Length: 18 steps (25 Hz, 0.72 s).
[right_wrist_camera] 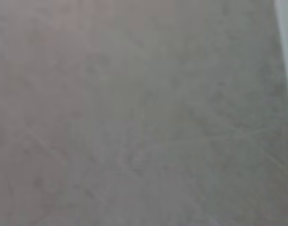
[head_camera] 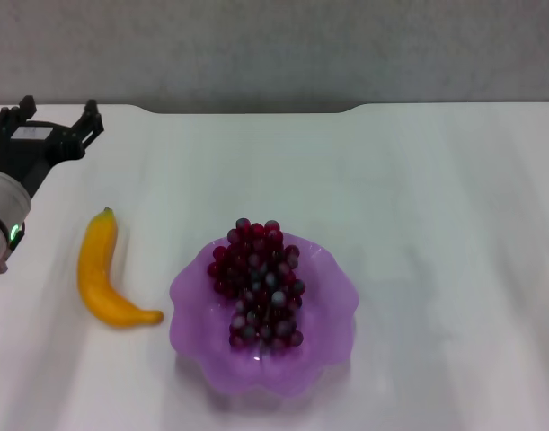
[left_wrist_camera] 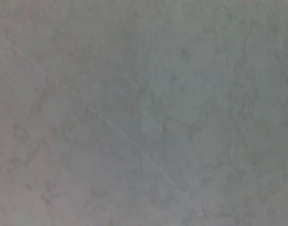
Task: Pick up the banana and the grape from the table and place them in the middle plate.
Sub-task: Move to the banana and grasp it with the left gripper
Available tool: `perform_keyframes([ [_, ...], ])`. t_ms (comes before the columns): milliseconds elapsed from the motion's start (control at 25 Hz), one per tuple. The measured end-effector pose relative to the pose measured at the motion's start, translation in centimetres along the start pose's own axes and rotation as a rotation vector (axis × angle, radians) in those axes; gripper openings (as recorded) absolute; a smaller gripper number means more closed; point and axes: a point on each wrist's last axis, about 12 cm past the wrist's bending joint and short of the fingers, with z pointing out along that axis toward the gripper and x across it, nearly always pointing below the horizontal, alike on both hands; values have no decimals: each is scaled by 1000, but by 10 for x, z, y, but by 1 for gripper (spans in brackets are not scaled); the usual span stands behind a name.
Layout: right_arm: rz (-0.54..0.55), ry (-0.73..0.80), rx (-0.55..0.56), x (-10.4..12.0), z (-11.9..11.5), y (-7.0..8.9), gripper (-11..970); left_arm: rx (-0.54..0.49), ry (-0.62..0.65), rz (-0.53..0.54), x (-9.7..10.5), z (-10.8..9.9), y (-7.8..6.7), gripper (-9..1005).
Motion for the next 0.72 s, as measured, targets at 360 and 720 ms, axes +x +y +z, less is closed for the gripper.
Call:
perform_keyframes([
  [360, 32, 17, 53, 6, 0, -16, 779, 16, 61, -7, -1, 0, -2, 877],
  [720, 30, 17, 51, 6, -1, -16, 778, 68, 304, 71, -26, -3, -5, 876],
])
